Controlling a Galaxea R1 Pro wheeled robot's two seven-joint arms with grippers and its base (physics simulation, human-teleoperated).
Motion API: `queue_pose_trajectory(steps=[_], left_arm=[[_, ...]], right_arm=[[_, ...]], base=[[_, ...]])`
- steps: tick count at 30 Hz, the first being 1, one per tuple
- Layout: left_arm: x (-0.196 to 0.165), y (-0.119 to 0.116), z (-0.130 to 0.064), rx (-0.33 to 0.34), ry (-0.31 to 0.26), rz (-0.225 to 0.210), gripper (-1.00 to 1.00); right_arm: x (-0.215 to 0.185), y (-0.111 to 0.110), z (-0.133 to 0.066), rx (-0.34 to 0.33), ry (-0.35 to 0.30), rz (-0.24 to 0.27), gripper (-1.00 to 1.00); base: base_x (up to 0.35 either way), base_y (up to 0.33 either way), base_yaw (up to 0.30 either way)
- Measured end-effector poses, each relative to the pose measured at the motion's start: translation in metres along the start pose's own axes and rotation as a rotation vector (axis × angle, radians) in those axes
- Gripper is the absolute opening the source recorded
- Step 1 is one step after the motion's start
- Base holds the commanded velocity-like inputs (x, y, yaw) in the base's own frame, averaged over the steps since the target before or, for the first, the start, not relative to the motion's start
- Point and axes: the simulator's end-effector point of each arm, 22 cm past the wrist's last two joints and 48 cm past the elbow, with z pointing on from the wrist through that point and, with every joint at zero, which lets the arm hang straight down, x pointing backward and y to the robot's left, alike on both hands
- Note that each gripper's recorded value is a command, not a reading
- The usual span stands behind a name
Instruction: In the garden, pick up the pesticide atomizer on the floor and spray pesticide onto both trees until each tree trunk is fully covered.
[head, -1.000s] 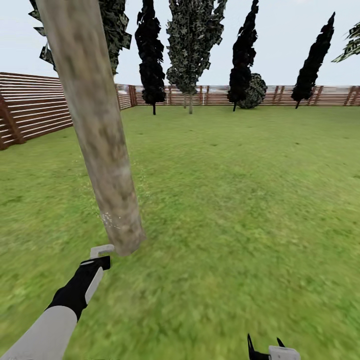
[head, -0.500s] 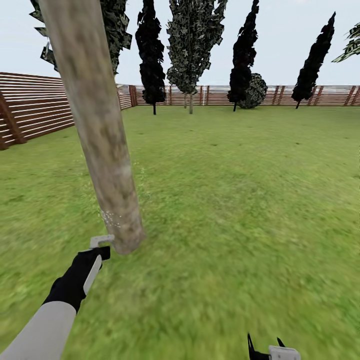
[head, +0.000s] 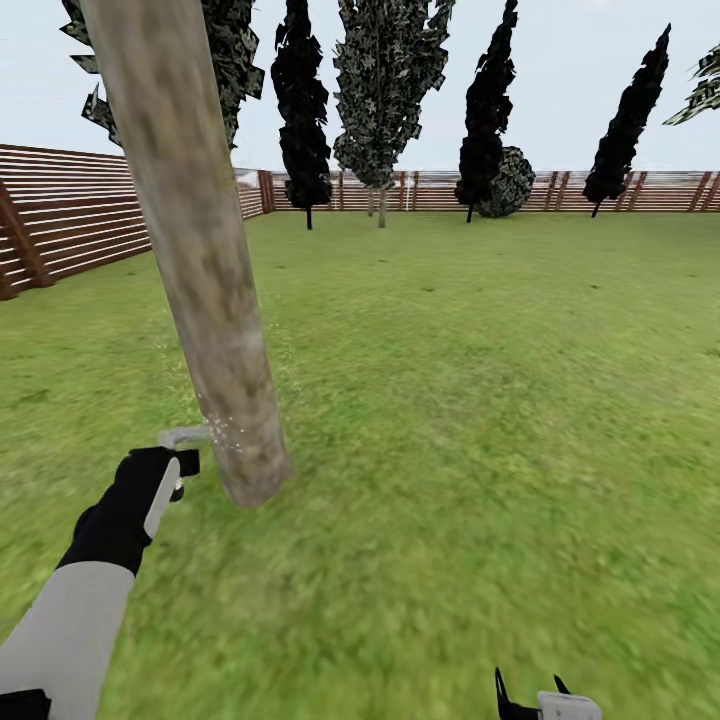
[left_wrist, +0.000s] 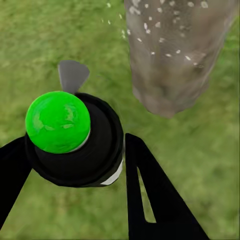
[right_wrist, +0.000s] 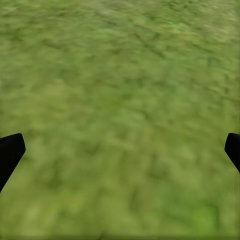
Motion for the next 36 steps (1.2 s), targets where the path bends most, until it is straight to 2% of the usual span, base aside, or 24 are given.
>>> queue_pose_trajectory(steps=[1,4,5,6,7,9,10,12,14,21,25,27,29,30,31,34,36], left_arm=[[0.001,0.013,0.002,-0.016,0.009,0.003,-1.0],[0.008,0.001,0.001,0.011,0.025,0.002,-1.0],[0.01,-0.01,0.0,0.034,0.027,-0.002,-1.0],[0.013,-0.034,-0.004,0.082,0.034,0.005,-1.0],[0.016,-0.048,-0.007,0.103,0.046,0.03,-1.0],[0.018,-0.053,-0.009,0.104,0.066,0.06,-1.0],[0.014,-0.051,-0.01,0.101,0.059,0.064,-1.0],[-0.007,-0.05,-0.024,0.106,0.004,0.054,-1.0],[-0.017,-0.049,-0.033,0.108,-0.009,0.052,-1.0],[-0.032,-0.042,-0.04,0.1,-0.031,0.049,-1.0],[-0.066,-0.04,-0.055,0.097,-0.065,0.045,-1.0],[-0.084,-0.028,-0.059,0.074,-0.084,0.043,-1.0],[-0.09,0.006,-0.055,0.023,-0.086,0.036,-1.0],[-0.091,0.025,-0.052,0.005,-0.083,0.006,-1.0],[-0.088,0.035,-0.05,-0.006,-0.076,-0.009,-1.0],[-0.084,0.037,-0.048,-0.001,-0.072,-0.019,-1.0],[-0.077,0.027,-0.046,0.018,-0.06,-0.011,-1.0]], right_arm=[[0.0,0.0,0.0,0.0,0.0,0.0,1.0],[0.0,0.0,0.0,0.0,0.0,0.0,1.0],[0.0,0.0,0.0,0.0,0.0,0.0,1.0],[0.0,0.0,0.0,0.0,0.0,0.0,1.0],[0.0,0.0,0.0,0.0,0.001,0.0,1.0],[0.0,0.0,0.0,0.0,0.0,0.0,1.0],[0.0,0.0,0.0,0.0,0.001,0.0,1.0],[0.0,0.0,0.0,0.0,0.0,0.0,1.0],[0.0,0.0,0.0,0.0,0.0,0.0,1.0],[0.0,0.0,0.0,0.002,0.0,0.001,1.0],[0.0,0.0,0.0,0.0,0.0,0.0,1.0],[0.0,0.0,0.0,0.0,0.0,0.0,1.0],[0.0,0.0,0.0,0.0,0.0,0.0,1.0],[0.0,0.0,0.0,0.0,0.001,0.0,1.0],[0.0,0.0,0.0,0.0,0.001,0.0,1.0],[0.0,0.0,0.0,0.0,0.0,0.0,1.0],[0.0,0.0,0.0,0.0,0.0,0.0,1.0]], base=[[0.0,0.0,0.0],[0.0,0.0,0.0],[0.0,0.0,0.0],[0.0,0.0,0.0],[0.0,0.0,0.0],[0.061,0.0,0.0],[0.266,-0.018,0.0],[0.111,-0.139,0.0],[-0.202,-0.206,0.0],[-0.237,-0.108,0.0],[-0.01,-0.004,0.0],[0.0,0.0,0.0],[0.0,0.0,0.0],[0.0,0.0,0.0],[0.0,0.0,0.0],[0.0,0.0,0.0],[0.0,0.0,0.0]])
